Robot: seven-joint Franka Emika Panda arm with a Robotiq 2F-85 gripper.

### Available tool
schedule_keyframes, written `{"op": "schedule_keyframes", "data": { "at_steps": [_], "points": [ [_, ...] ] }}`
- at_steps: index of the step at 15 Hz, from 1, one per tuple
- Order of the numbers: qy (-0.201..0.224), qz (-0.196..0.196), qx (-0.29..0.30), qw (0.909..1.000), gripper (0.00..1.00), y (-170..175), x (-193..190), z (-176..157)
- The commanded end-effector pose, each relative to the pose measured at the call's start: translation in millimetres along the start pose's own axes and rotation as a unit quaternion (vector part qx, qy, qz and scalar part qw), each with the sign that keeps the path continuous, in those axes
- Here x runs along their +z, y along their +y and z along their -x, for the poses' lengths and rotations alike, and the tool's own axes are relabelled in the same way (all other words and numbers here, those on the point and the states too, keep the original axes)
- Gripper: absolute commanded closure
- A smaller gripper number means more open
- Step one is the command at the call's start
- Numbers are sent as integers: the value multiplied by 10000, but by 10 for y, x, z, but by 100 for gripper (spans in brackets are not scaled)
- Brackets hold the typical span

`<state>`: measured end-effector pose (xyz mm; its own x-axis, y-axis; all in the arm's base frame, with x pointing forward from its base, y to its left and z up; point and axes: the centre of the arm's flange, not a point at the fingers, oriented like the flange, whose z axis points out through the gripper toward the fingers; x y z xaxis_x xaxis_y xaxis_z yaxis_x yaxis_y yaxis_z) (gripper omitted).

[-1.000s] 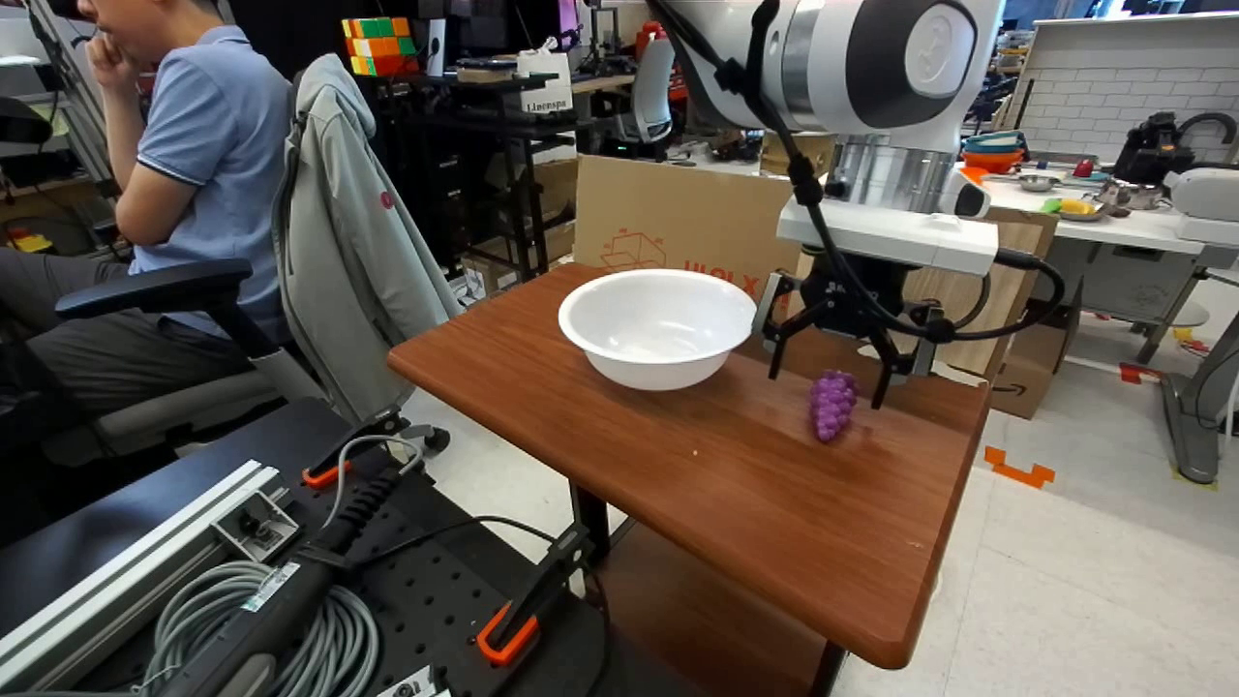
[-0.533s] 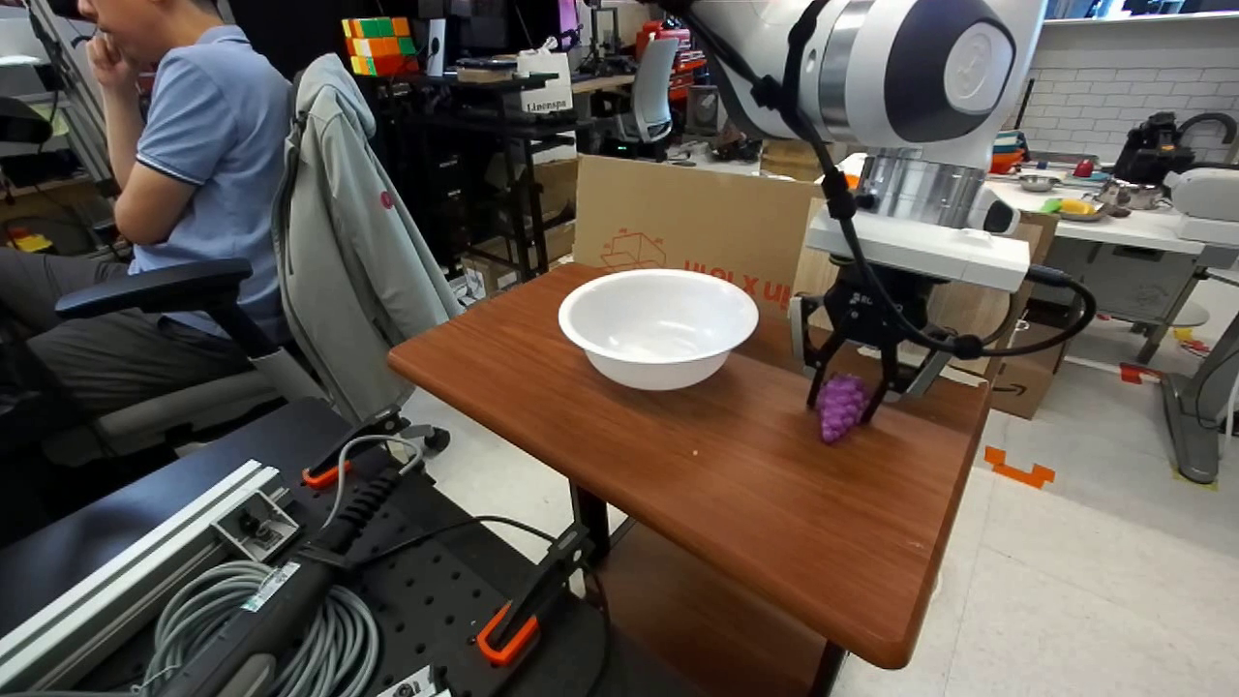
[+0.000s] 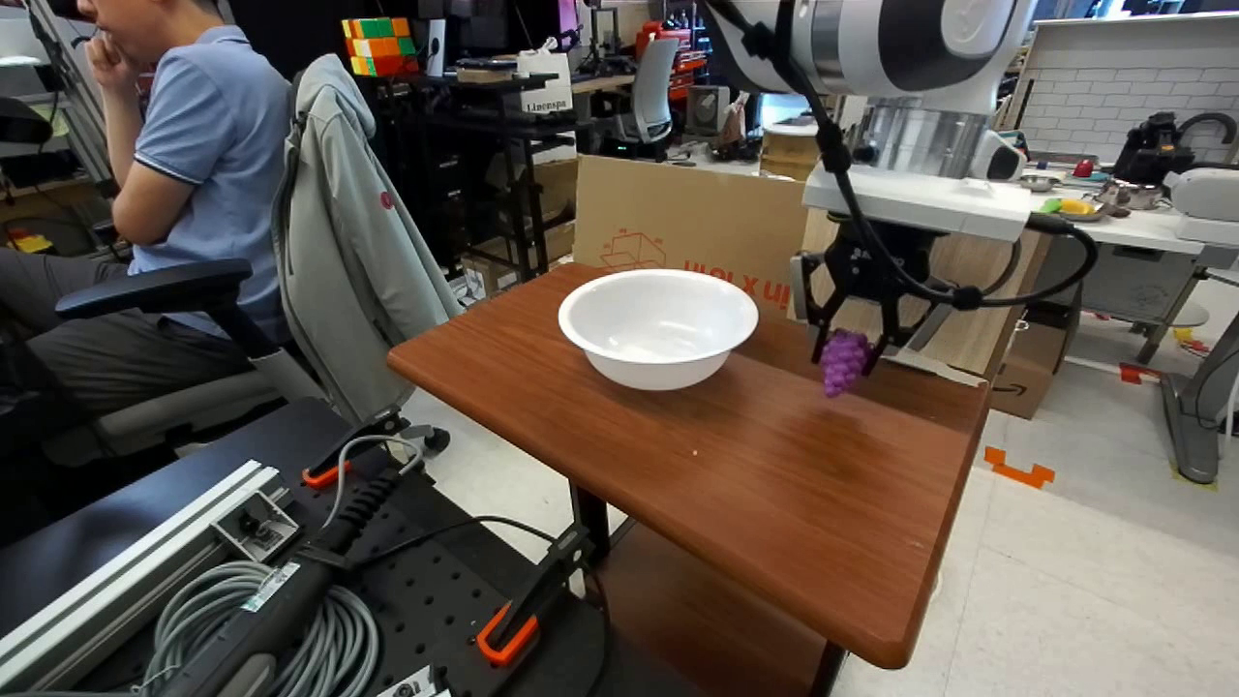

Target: Put the plastic grapes in the white bowl

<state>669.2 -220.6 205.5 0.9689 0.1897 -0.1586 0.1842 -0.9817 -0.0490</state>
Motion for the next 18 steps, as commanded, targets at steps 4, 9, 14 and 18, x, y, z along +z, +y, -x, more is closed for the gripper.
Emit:
{"op": "schedule_keyframes", "data": {
  "at_steps": [4, 9, 14, 18],
  "points": [
    [674, 310, -637, 9952, 80, -1047, -772, 214],
    [457, 171, -1047, 9933, 80, -1599, -653, 77],
    [-54, -8, -1233, 9924, 80, -1855, -169, 195],
    [-305, -48, -1321, 9908, 29, -1938, 28, 351]
  ]
}}
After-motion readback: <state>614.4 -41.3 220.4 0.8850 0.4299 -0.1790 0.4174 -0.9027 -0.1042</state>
